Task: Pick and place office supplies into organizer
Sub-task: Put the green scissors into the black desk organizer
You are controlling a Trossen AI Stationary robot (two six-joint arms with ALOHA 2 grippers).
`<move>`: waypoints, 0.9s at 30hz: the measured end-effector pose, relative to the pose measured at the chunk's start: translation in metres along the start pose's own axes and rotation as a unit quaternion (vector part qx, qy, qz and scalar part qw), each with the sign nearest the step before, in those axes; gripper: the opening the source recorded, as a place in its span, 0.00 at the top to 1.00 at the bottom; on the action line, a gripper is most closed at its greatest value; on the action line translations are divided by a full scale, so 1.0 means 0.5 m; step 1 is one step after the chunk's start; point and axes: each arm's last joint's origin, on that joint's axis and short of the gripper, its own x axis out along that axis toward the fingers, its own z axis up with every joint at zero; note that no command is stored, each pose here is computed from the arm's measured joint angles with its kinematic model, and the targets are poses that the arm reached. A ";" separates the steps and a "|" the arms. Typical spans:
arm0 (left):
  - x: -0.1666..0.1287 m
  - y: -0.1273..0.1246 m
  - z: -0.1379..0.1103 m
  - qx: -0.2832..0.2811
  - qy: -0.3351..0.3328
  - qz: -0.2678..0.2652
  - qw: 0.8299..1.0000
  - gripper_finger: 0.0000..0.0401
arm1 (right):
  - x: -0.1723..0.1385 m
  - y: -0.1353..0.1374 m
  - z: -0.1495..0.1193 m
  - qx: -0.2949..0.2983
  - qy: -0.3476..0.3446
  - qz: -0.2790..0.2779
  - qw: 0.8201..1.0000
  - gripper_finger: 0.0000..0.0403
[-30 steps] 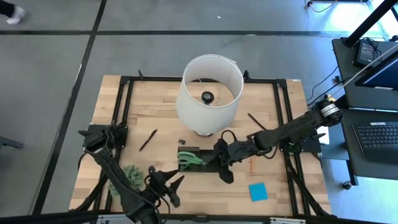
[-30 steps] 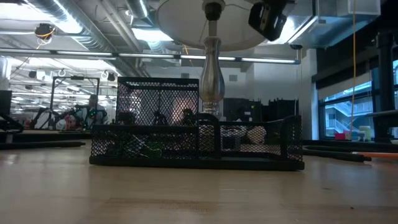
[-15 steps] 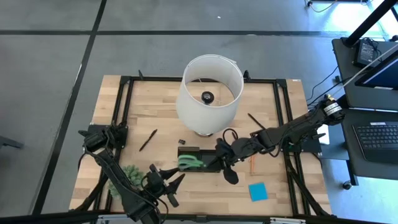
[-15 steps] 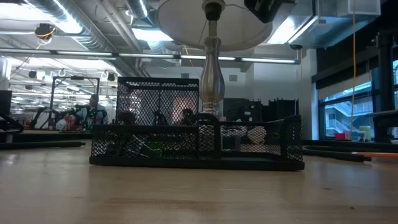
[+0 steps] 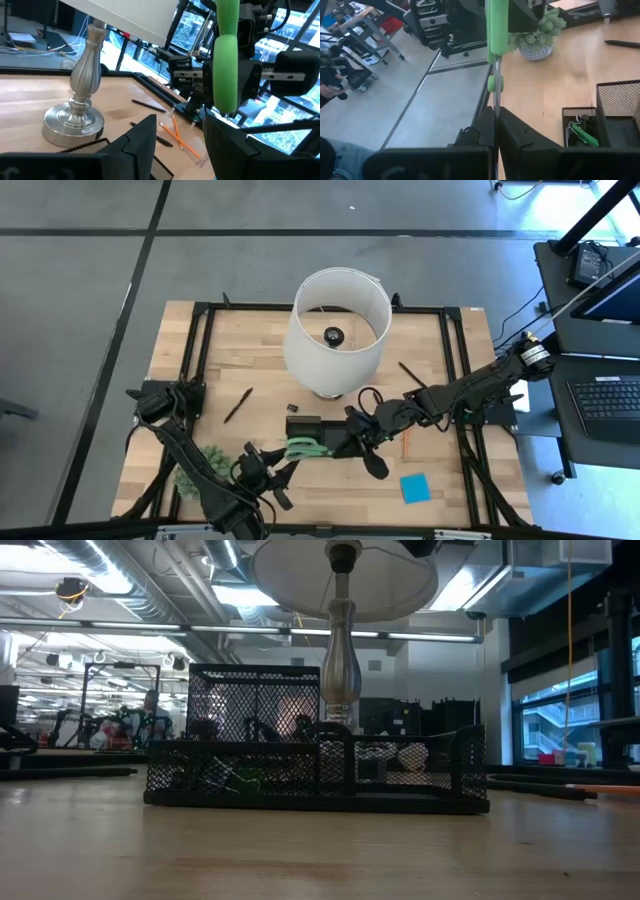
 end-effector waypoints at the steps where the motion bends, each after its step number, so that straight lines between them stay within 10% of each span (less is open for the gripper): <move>1: 0.000 -0.001 -0.001 -0.001 0.000 0.000 1.000 0.61 | 0.000 0.000 0.000 0.000 0.000 0.000 1.000 0.97; 17: -0.033 -0.029 -0.019 -0.061 0.068 0.001 0.996 0.61 | 0.000 -0.001 -0.001 -0.002 0.003 -0.002 1.000 0.97; 23: -0.021 -0.046 -0.053 -0.137 0.339 0.083 0.927 0.61 | 0.000 -0.001 -0.003 -0.003 0.006 -0.003 1.000 0.97; 27: 0.001 -0.086 -0.058 -0.120 0.418 0.008 0.900 0.61 | 0.000 -0.001 -0.003 -0.010 0.007 -0.004 1.000 0.97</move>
